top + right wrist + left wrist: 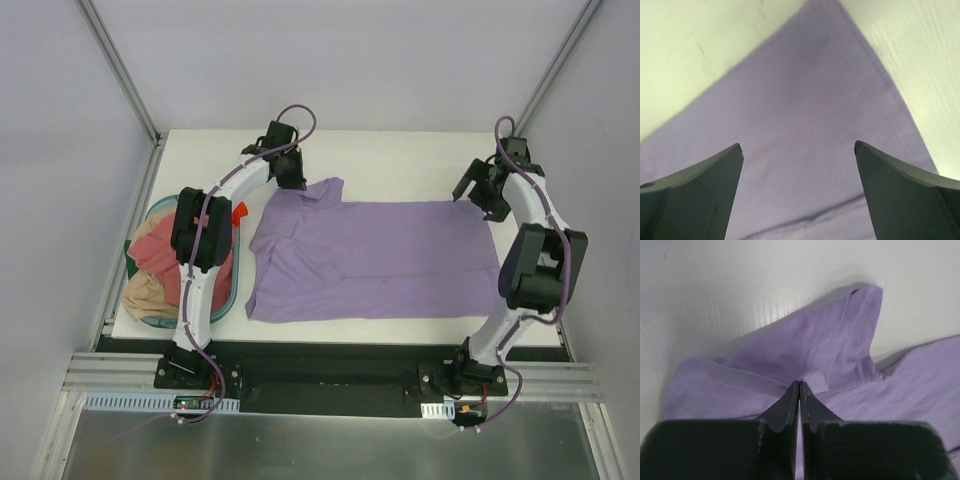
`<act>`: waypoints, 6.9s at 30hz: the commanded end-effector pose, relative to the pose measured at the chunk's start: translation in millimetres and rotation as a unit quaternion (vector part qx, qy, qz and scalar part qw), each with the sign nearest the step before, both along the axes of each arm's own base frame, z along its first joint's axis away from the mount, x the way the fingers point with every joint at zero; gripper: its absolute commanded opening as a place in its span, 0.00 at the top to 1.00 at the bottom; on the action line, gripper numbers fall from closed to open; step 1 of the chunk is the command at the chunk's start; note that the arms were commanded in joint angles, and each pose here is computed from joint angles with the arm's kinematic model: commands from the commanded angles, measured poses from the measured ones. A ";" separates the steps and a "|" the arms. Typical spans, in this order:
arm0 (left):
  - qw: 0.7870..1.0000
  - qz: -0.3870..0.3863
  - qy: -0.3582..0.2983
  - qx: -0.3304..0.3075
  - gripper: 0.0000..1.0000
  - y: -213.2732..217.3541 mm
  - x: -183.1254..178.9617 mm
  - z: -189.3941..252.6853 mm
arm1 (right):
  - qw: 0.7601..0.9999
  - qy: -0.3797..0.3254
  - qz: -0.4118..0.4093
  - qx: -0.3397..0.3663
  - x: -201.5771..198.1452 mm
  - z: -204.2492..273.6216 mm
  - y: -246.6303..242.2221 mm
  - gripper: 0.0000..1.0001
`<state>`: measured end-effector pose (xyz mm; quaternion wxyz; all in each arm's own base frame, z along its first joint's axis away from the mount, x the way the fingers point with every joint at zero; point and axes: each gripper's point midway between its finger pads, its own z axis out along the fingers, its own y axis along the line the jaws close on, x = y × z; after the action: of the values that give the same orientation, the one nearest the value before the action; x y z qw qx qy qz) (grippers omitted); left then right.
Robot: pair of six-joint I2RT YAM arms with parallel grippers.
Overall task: Fold and stack the t-shirts
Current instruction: Grap the side of the flattened tshirt furthest away from the robot with both arms, then fold the other side of the tshirt into a rectangle, then rotate the tshirt 90 degrees
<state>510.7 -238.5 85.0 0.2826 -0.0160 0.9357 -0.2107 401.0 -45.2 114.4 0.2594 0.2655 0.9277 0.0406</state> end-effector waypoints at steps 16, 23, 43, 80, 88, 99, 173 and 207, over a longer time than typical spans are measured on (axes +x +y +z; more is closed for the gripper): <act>0.997 -0.039 -0.025 -0.055 1.00 -11.5 -21.1 39.0 | 0.995 0.081 -0.004 -0.059 131.8 -66.9 -51.3 0.04; 0.997 -0.041 -0.022 -0.061 1.00 -12.0 -26.2 40.8 | 0.991 0.117 0.018 -0.061 112.2 -86.6 -49.9 0.07; 0.997 -0.028 -0.039 -0.060 1.00 -5.8 -29.7 60.1 | 0.990 0.124 0.016 -0.068 99.2 -95.8 -50.0 0.86; 0.981 0.041 -0.044 -0.186 1.00 44.8 -227.5 111.4 | 0.987 0.072 0.011 -0.144 -40.1 20.5 -47.6 0.99; 0.978 0.055 -0.040 -0.197 1.00 55.0 -256.2 112.6 | 0.989 0.065 0.019 -0.132 -45.0 25.6 -47.3 0.99; 0.978 0.071 -0.036 -0.191 1.00 69.4 -284.0 106.5 | 0.989 0.058 0.023 -0.131 -48.9 33.4 -48.4 0.99; 0.947 0.058 0.171 -0.267 0.01 -63.0 47.3 -37.0 | 0.963 0.243 0.091 0.074 -199.2 -106.9 102.2 0.04; 0.893 0.122 -0.095 -0.424 0.01 -90.0 150.5 110.3 | 0.885 0.045 0.453 0.093 -245.6 -13.3 298.3 0.04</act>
<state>672.3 -334.0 81.2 0.2813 -0.3352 0.7232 -0.5343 133.8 236.8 52.8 0.0600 -0.1503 0.9700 0.1816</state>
